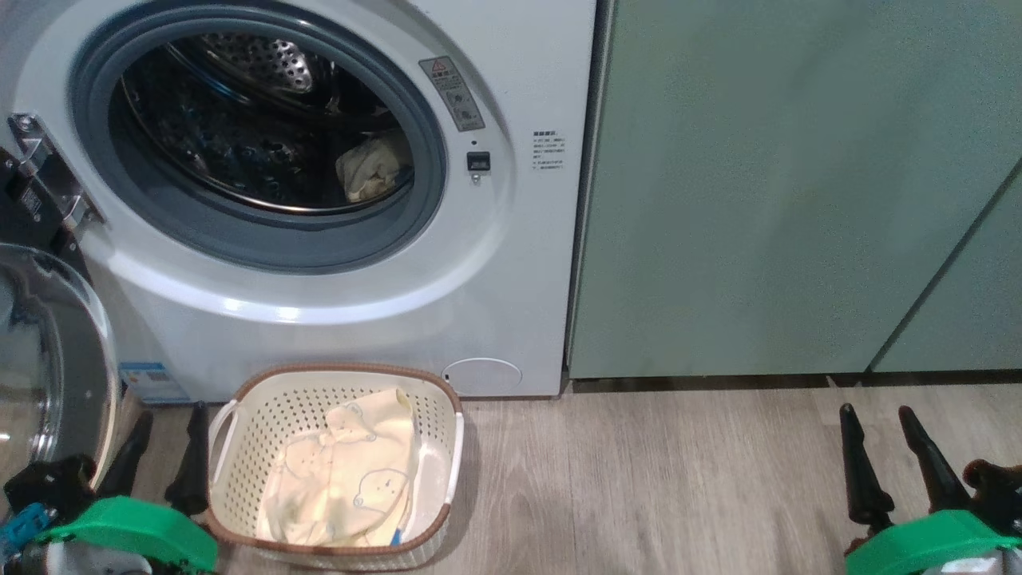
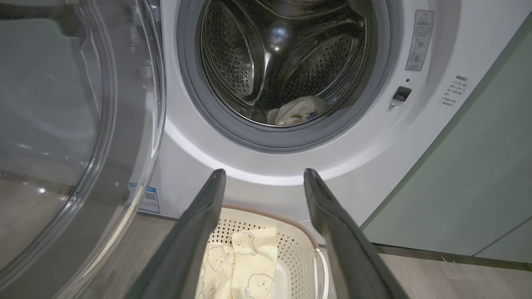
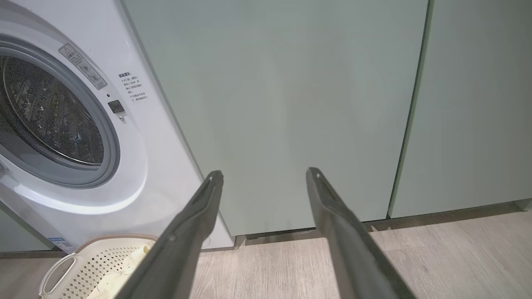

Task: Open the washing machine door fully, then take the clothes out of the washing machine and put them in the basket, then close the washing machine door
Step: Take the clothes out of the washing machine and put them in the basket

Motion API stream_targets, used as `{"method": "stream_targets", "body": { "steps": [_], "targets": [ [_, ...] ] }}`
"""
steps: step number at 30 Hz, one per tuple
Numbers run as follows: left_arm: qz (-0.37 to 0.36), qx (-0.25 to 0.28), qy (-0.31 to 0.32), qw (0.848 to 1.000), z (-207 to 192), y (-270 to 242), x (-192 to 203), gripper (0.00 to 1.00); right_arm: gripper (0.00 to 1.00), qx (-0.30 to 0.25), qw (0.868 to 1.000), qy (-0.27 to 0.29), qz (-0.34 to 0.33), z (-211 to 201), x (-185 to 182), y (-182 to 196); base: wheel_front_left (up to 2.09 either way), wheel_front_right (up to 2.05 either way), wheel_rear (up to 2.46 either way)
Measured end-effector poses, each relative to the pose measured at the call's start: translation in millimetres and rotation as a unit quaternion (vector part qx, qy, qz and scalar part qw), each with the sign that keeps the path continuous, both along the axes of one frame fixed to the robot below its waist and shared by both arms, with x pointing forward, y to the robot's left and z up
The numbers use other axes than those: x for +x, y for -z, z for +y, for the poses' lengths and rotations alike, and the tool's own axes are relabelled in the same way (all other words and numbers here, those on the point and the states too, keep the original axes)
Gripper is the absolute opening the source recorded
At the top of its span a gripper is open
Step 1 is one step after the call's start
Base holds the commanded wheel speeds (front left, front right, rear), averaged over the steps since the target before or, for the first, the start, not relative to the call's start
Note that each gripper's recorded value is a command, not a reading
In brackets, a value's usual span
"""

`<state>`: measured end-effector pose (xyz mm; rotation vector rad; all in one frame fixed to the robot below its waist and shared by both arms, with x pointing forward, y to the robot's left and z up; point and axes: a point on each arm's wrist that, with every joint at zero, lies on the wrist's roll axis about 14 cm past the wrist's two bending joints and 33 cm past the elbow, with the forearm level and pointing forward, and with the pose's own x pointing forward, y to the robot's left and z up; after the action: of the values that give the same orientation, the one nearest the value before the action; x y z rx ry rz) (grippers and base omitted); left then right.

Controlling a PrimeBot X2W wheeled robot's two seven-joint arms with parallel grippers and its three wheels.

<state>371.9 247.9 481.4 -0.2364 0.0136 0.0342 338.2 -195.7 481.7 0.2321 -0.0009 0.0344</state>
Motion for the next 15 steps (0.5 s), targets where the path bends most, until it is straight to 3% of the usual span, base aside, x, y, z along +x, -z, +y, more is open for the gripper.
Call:
{"method": "stream_targets", "body": {
  "steps": [15],
  "targets": [
    [0.003,-0.004,0.015,1.0,-11.2,-0.7,19.6,1.0,1.0,-0.003,1.0,-0.012,0.017,6.1,6.4,10.4,0.0,0.0,0.0]
  ]
}}
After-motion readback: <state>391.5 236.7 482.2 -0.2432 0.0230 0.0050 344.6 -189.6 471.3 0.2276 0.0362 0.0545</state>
